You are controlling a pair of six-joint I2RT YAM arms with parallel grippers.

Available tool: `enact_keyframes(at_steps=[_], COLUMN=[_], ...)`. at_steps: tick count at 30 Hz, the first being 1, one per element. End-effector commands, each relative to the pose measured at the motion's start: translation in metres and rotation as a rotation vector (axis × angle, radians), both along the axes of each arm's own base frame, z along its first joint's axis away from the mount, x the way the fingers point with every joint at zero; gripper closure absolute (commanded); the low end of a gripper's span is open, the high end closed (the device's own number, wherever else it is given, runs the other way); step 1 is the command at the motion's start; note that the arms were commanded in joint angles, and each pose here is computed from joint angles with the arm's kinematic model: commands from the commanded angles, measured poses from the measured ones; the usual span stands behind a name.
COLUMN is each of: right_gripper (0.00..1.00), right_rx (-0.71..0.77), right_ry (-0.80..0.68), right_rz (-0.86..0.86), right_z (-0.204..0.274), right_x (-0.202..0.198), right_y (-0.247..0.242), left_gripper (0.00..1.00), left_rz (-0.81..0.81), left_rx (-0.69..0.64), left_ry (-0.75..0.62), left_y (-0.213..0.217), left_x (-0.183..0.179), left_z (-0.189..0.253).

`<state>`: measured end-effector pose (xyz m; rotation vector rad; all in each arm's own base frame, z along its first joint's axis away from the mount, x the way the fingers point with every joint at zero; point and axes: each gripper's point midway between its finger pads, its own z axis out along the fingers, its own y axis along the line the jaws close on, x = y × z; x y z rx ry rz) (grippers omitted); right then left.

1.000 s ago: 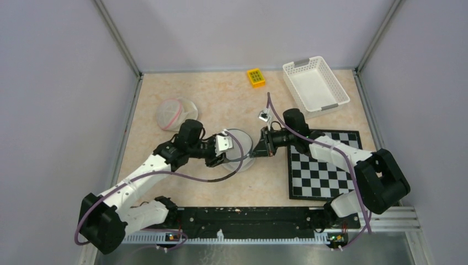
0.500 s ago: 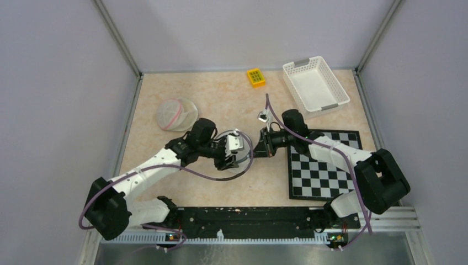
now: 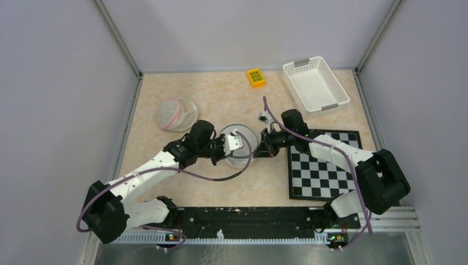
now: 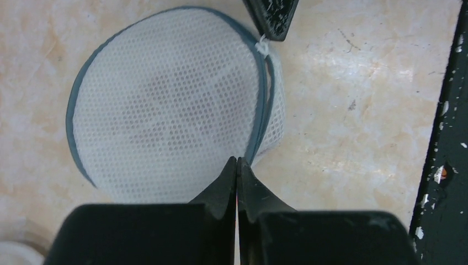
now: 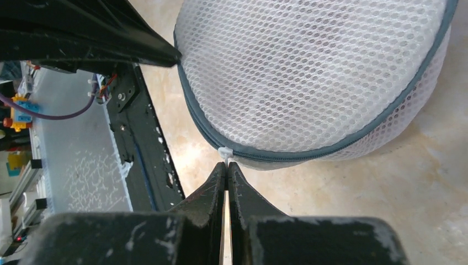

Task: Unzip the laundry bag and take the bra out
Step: Unzip the laundry bag at the center of the board.

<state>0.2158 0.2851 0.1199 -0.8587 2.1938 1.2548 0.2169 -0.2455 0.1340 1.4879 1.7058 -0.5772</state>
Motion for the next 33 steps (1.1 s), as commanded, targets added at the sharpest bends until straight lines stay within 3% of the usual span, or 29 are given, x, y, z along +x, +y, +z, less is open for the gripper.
enact_keyframes(at_steps=[1, 7, 8, 12, 16, 20, 26, 29, 33], right_gripper=[1.0, 1.0, 1.0, 1.0, 1.0, 1.0, 1.0, 1.0, 1.0], right_rx=[0.004, 0.002, 0.02, 0.088, 0.153, 0.206, 0.225, 0.21, 0.166], right_ry=[-0.113, -0.128, -0.122, -0.08, -0.052, -0.024, -0.014, -0.014, -0.039], right_rz=[-0.024, -0.02, -0.011, 0.002, 0.003, 0.005, 0.012, 0.013, -0.004], right_z=[0.024, 0.028, 0.031, 0.039, 0.05, 0.061, 0.068, 0.065, 0.056], right_x=[0.019, 0.023, 0.021, 0.017, 0.017, 0.017, 0.017, 0.016, 0.019], right_y=[-0.007, -0.01, -0.008, 0.001, 0.009, 0.015, 0.018, 0.016, 0.011], left_gripper=[1.0, 1.0, 0.96, 0.48, 0.37, 0.35, 0.38, 0.51, 0.76], left_rz=[0.057, 0.074, 0.043, -0.086, -0.097, -0.08, 0.006, 0.029, 0.118], left_rx=[0.015, 0.023, 0.004, -0.114, -0.14, -0.137, -0.084, -0.072, -0.045], left_ry=[-0.068, -0.079, -0.079, -0.077, -0.033, 0.052, 0.004, -0.023, -0.049], left_y=[0.013, 0.022, 0.018, -0.004, -0.02, -0.035, -0.033, -0.03, -0.017], left_x=[0.011, 0.013, 0.009, -0.007, -0.008, -0.012, 0.008, 0.014, 0.024], left_z=[0.003, 0.001, 0.005, 0.028, 0.038, 0.033, 0.017, 0.017, 0.016])
